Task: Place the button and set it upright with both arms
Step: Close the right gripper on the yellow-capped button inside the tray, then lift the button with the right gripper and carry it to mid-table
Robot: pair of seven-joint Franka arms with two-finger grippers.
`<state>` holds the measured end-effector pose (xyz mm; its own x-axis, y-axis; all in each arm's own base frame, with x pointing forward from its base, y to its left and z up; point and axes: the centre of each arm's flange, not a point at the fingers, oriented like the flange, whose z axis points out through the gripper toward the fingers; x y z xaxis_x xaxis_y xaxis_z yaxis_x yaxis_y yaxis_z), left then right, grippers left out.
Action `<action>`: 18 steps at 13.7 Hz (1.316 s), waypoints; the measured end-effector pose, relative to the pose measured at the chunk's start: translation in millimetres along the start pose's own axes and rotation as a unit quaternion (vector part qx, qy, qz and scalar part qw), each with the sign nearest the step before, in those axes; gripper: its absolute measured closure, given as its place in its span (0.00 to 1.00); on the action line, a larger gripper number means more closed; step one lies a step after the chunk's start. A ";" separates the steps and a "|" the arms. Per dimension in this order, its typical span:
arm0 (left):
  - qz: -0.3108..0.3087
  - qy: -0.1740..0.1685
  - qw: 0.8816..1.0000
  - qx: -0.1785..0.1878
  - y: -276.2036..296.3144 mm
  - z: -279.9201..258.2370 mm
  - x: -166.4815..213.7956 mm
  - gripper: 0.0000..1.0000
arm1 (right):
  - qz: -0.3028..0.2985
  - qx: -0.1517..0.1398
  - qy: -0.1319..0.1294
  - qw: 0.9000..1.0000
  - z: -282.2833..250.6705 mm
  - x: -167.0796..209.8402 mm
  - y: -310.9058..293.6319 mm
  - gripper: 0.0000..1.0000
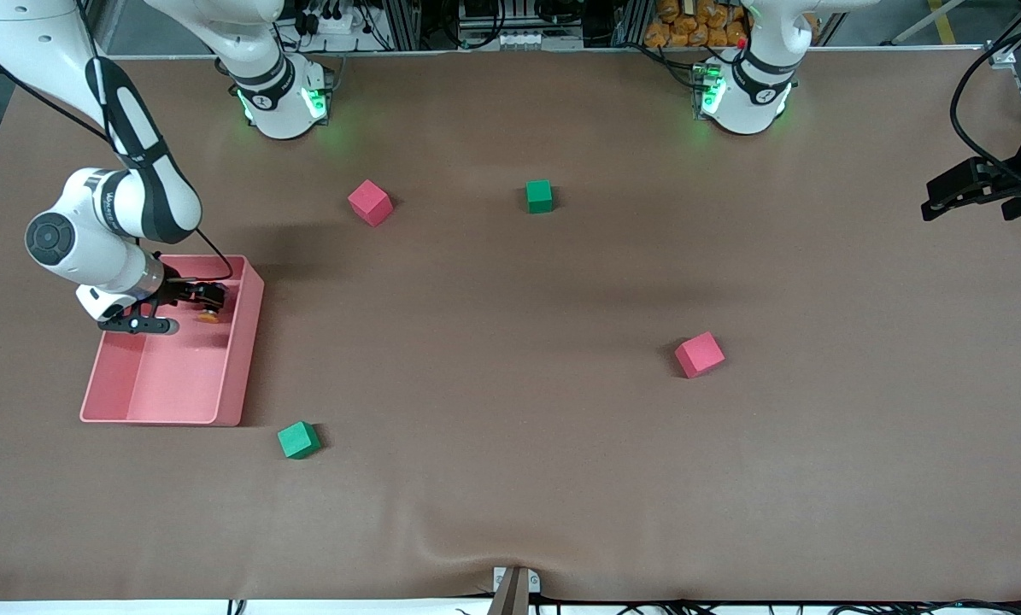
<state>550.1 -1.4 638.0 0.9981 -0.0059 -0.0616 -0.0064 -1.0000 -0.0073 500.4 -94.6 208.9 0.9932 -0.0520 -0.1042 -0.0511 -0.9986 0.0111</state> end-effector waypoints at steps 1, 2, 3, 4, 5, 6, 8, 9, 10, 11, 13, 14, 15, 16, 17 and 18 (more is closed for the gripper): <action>0.000 0.000 1.000 0.000 0.0 0.0 0.0 0.00 | 0.000 0.000 -0.003 1.000 3.1 -0.7 -0.1 0.00; 0.000 0.000 1.000 0.000 0.0 0.0 0.0 0.00 | 0.000 0.001 -0.006 1.000 6.1 -1.2 -0.3 0.00; 0.000 0.000 1.000 0.000 0.0 0.0 0.0 0.00 | 0.000 0.001 -0.008 1.000 8.4 -1.4 -0.4 0.00; 0.000 0.000 1.000 0.000 0.1 0.0 0.0 0.00 | 0.000 0.001 -0.007 1.000 9.5 -1.3 -0.4 0.00; 0.000 0.000 1.000 0.000 0.1 0.0 0.0 0.00 | 0.000 0.001 -0.006 1.000 10.0 -0.9 -0.4 0.06; 0.000 0.000 1.000 0.000 0.1 0.0 0.0 0.00 | 0.000 0.001 -0.003 1.000 11.4 -0.2 -0.3 0.06; 0.000 0.000 1.000 0.000 0.2 0.0 0.0 0.00 | 0.000 0.000 0.002 1.000 18.8 1.3 0.1 0.25; 0.000 0.000 1.000 0.000 0.2 0.0 0.0 0.00 | 0.000 0.000 0.002 1.000 23.4 1.4 0.0 0.37; 0.000 0.000 1.000 0.000 0.2 0.0 0.0 0.00 | 0.000 0.000 0.001 1.000 26.3 1.4 -0.1 0.48; 0.000 0.000 1.000 0.000 0.2 0.0 0.0 0.00 | 0.000 0.001 0.000 1.000 28.3 1.2 -0.2 0.61; 0.000 0.000 1.000 0.000 0.2 0.0 0.0 0.00 | 0.001 0.001 0.000 1.000 28.4 1.3 -0.2 0.67; 0.000 0.000 1.000 0.000 0.2 0.0 0.0 0.00 | 0.000 0.001 0.000 1.000 28.3 1.3 -0.2 0.67; 0.000 0.000 1.000 0.000 0.2 0.0 0.0 0.00 | 0.000 0.001 0.000 1.000 28.3 1.3 -0.3 0.67; 0.000 0.000 1.000 0.000 0.2 0.0 0.0 0.00 | 0.000 0.001 -0.001 1.000 27.9 1.4 -0.7 0.67; 0.000 0.000 1.000 0.000 0.2 0.0 0.0 0.00 | -0.001 0.001 -0.004 1.000 26.0 2.2 -1.6 0.67; 0.000 0.000 1.000 0.000 0.2 0.0 0.0 0.00 | -0.002 0.002 -0.009 1.000 20.1 4.5 -2.4 0.67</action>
<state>550.1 -1.6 638.0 0.9981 -0.0064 -0.0616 -0.0068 -1.0000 -0.0073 502.9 -92.6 188.4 0.9915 -0.0481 -0.1212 -0.0475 -0.9988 0.0074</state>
